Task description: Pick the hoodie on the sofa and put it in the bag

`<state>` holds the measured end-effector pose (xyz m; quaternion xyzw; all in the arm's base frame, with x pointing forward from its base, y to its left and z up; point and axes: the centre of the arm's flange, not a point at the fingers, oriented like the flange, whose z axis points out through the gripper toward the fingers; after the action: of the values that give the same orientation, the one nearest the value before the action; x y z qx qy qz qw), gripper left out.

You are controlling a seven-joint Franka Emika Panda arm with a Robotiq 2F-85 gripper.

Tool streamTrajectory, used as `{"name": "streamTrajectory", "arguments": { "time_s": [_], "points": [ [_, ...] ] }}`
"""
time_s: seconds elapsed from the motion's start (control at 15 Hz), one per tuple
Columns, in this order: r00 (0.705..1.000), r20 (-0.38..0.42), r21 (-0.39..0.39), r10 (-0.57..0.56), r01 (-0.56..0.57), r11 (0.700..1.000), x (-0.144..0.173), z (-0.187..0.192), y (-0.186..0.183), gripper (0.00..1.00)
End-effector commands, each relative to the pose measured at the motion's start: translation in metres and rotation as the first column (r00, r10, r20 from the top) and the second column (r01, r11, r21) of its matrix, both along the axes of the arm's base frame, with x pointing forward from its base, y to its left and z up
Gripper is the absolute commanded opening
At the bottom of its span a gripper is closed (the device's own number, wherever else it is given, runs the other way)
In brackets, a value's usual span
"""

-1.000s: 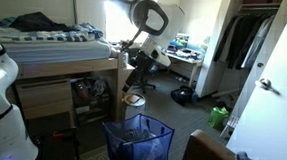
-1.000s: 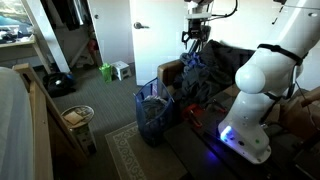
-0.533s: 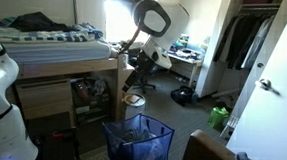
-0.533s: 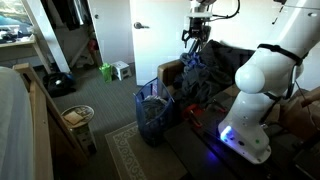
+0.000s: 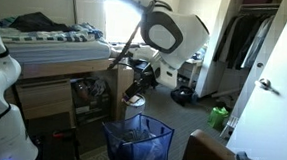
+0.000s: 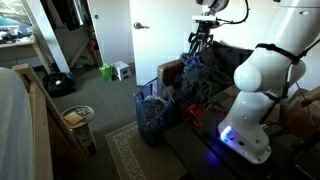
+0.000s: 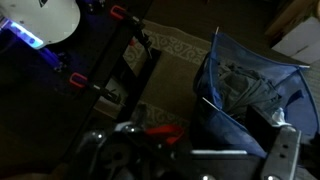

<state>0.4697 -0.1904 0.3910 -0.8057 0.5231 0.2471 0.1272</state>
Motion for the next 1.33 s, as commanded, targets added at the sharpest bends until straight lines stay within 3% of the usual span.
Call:
{"name": "streamTrajectory", "arguments": {
  "time_s": [0.0, 0.2, 0.33, 0.67, 0.8, 0.93, 1.27],
  "points": [
    [0.984, -0.071, -0.002, -0.164, 0.164, 0.986, 0.014, -0.028, -0.013, 1.0],
    [0.944, -0.122, -0.036, -0.306, 0.304, 0.952, 0.016, -0.055, -0.027, 1.0],
    [0.903, -0.142, -0.066, -0.406, 0.401, 0.914, 0.013, -0.07, -0.039, 1.0],
    [0.782, -0.137, -0.173, -0.608, 0.585, 0.792, 0.004, -0.093, -0.073, 1.0],
    [0.753, -0.094, -0.228, -0.652, 0.621, 0.75, 0.002, -0.097, -0.084, 1.0],
    [0.732, -0.017, -0.306, -0.681, 0.645, 0.7, 0.003, -0.099, -0.093, 1.0],
    [0.729, 0.133, -0.529, -0.671, 0.625, 0.574, 0.015, -0.099, -0.109, 1.0]
  ]
}}
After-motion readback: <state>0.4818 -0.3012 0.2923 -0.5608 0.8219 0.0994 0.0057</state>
